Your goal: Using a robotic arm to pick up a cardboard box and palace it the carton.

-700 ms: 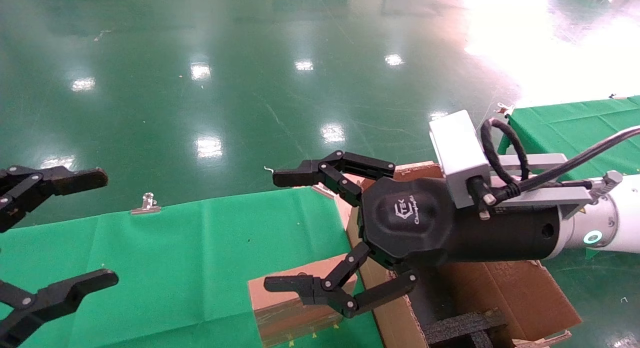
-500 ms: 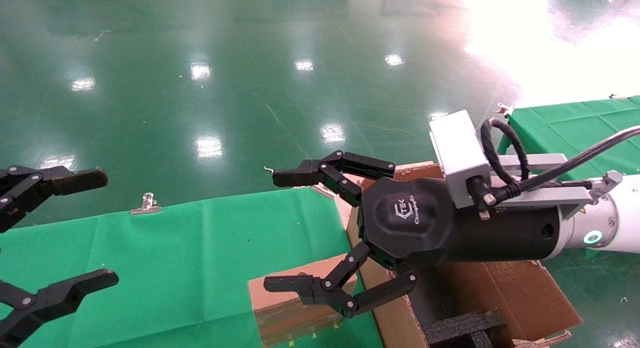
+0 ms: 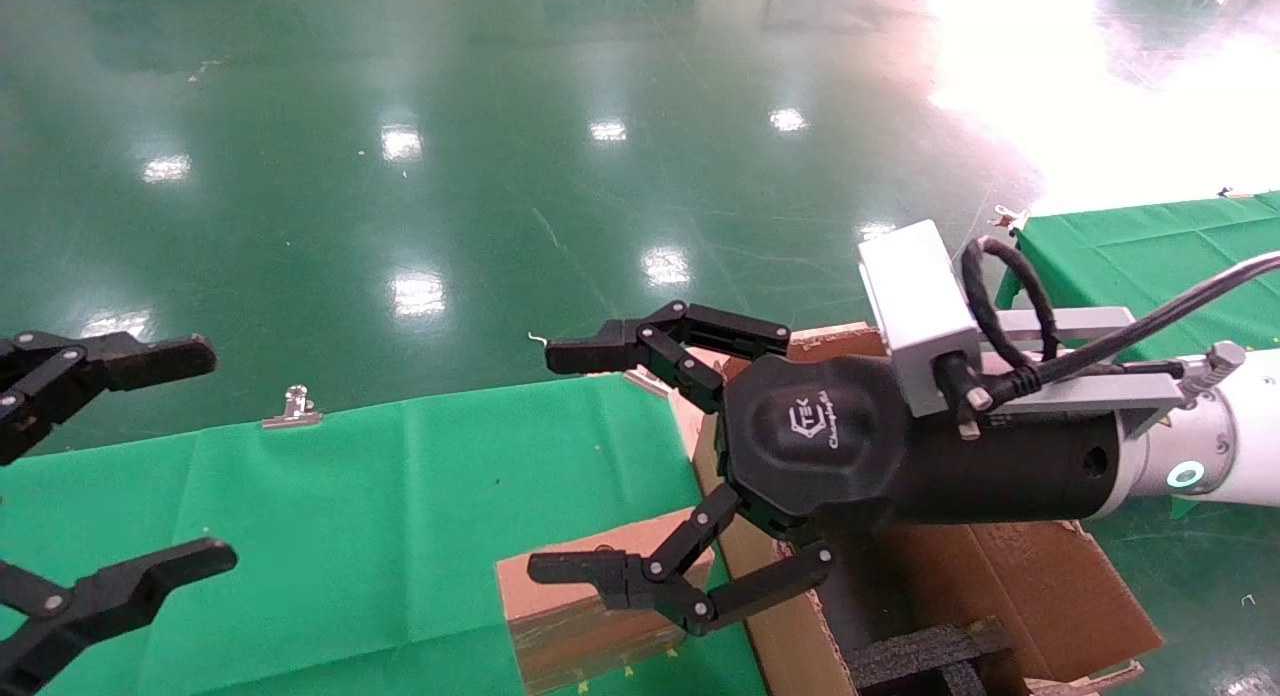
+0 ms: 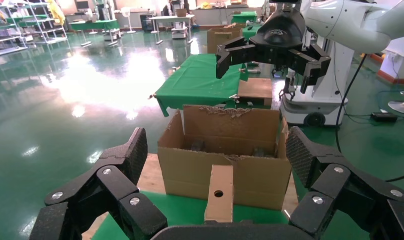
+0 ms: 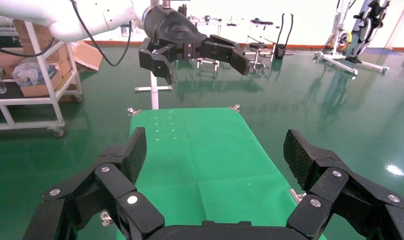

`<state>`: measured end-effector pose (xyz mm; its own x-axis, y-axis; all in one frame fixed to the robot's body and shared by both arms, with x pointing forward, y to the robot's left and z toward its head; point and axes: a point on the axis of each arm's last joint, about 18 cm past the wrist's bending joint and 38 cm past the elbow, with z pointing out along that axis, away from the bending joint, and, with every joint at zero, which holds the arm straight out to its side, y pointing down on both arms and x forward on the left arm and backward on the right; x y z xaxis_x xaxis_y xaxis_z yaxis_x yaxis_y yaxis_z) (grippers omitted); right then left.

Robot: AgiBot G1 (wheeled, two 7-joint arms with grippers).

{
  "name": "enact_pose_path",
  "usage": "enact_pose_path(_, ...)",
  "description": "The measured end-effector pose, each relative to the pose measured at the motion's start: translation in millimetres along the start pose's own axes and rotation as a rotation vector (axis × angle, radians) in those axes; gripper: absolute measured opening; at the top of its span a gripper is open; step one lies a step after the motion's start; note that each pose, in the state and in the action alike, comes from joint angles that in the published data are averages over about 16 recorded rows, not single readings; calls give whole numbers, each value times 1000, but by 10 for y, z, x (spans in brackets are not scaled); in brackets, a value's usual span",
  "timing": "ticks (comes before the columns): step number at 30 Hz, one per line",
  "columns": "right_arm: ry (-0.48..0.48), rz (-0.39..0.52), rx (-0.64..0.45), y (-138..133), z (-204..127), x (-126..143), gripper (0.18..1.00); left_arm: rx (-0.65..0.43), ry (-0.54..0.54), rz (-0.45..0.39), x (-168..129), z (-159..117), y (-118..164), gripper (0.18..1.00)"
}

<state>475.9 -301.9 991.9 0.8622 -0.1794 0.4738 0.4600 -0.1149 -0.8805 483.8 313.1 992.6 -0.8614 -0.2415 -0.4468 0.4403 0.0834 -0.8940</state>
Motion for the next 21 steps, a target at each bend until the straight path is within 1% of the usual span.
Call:
enact_pose_path(7, 3, 0, -2, 3, -4, 4, 1001, 0, 0, 0, 0, 0, 0, 985)
enact_pose_path(12, 5, 1, -33, 36, -13, 12, 1001, 0, 0, 0, 0, 0, 0, 957)
enact_pose_path(16, 3, -3, -98, 98, -11, 27, 1001, 0, 0, 0, 0, 0, 0, 918)
enact_pose_path(21, -11, -13, -224, 237, 30, 76, 1001, 0, 0, 0, 0, 0, 0, 842)
